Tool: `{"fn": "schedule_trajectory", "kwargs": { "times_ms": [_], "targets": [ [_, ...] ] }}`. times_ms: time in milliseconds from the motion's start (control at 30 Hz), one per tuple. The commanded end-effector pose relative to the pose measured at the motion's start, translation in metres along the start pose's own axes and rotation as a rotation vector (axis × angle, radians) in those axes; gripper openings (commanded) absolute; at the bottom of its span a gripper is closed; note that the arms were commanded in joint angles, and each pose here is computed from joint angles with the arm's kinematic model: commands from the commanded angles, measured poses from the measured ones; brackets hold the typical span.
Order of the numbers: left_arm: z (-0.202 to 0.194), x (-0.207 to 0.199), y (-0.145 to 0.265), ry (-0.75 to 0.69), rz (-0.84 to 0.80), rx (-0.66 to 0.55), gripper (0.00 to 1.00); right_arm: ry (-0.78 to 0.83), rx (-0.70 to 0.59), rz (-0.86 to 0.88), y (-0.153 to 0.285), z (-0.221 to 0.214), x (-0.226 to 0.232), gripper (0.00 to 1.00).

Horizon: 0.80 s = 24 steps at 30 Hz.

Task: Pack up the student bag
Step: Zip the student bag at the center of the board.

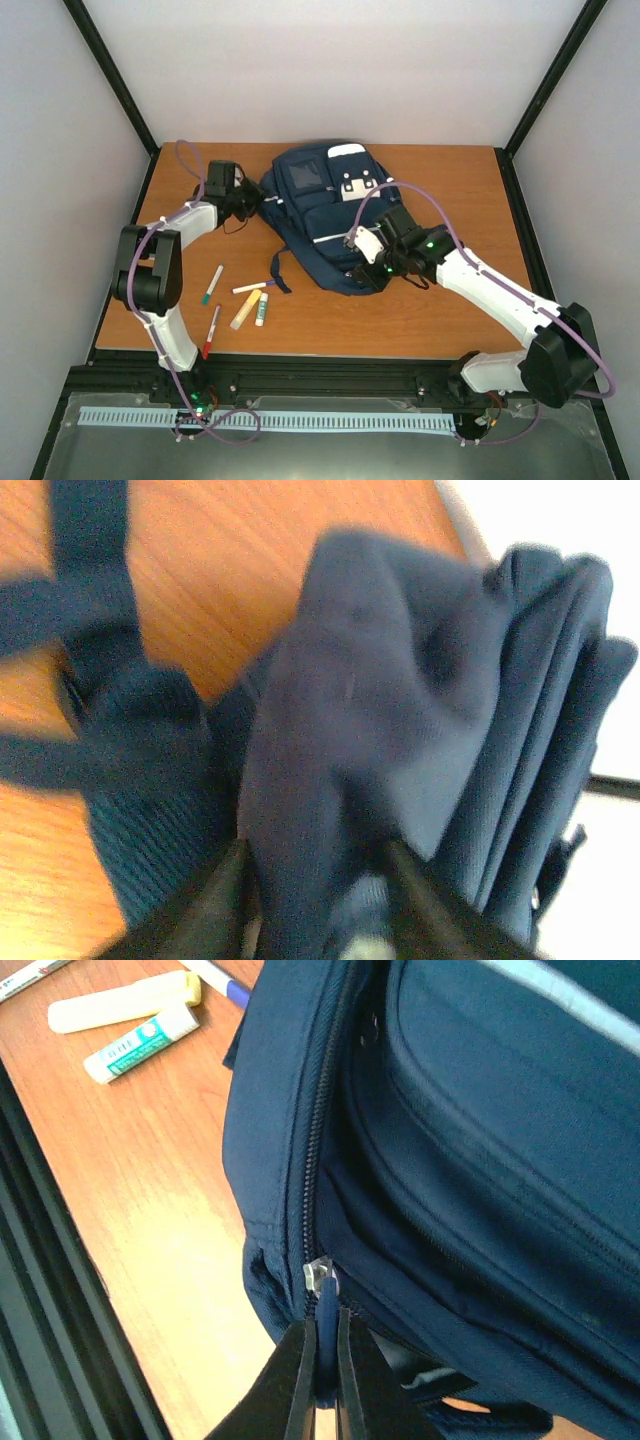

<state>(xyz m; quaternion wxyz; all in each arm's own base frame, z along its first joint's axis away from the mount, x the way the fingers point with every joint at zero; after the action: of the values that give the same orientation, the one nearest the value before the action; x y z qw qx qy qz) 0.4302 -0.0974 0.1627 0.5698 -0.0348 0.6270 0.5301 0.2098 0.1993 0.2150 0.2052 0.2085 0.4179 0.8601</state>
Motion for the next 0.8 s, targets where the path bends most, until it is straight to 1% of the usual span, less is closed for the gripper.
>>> {"fn": "schedule_trajectory", "kwargs": {
  "times_ms": [0, 33, 67, 133, 167, 233, 333, 400, 500, 600, 767],
  "targets": [
    [0.02, -0.021, 0.035, -0.034, -0.017, -0.136, 0.52, 0.133, -0.085, -0.048, 0.022, 0.0, 0.001, 0.03],
    [0.006, -0.025, 0.041, -0.048, -0.01, -0.109, 0.58, 0.156, -0.133, -0.061, 0.025, 0.005, 0.001, 0.03],
    [-0.01, -0.03, 0.047, -0.067, -0.006, -0.083, 0.61, 0.183, -0.177, -0.057, 0.027, 0.009, 0.002, 0.03],
    [-0.046, -0.036, 0.06, -0.102, 0.002, -0.025, 0.65, 0.225, -0.229, -0.043, 0.028, 0.019, 0.004, 0.03],
    [-0.068, -0.042, 0.069, -0.124, -0.004, 0.007, 0.66, 0.232, -0.24, -0.04, 0.028, 0.023, 0.003, 0.03],
    [-0.099, -0.042, 0.079, -0.142, -0.009, 0.052, 0.66, 0.234, -0.243, -0.027, 0.026, 0.029, 0.003, 0.03],
    [-0.141, -0.045, 0.088, -0.153, -0.05, 0.151, 0.65, 0.248, -0.229, -0.005, 0.022, 0.031, 0.003, 0.03],
    [-0.16, -0.046, 0.093, -0.155, -0.074, 0.192, 0.65, 0.284, -0.214, 0.013, 0.02, 0.029, 0.004, 0.03],
    [-0.18, -0.048, 0.097, -0.131, -0.102, 0.253, 0.65, 0.288, -0.2, -0.001, 0.02, 0.026, 0.004, 0.03],
    [-0.197, -0.046, 0.098, -0.113, -0.081, 0.282, 0.66, 0.289, -0.205, -0.013, 0.021, 0.024, 0.005, 0.03],
    [-0.22, -0.04, 0.088, -0.067, -0.064, 0.381, 0.67, 0.348, -0.172, 0.022, 0.016, 0.012, 0.014, 0.03]
  ]
}}
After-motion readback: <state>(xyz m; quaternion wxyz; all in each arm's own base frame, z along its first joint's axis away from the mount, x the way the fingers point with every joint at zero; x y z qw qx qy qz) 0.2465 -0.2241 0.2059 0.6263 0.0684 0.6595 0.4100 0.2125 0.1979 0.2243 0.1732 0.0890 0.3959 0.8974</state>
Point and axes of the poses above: each gripper's point midway between its finger pads, its own y axis back along the fingers, its own x axis along the line the jaws close on, z = x × y, the point moved 8 cm from there along y, back along the fingers
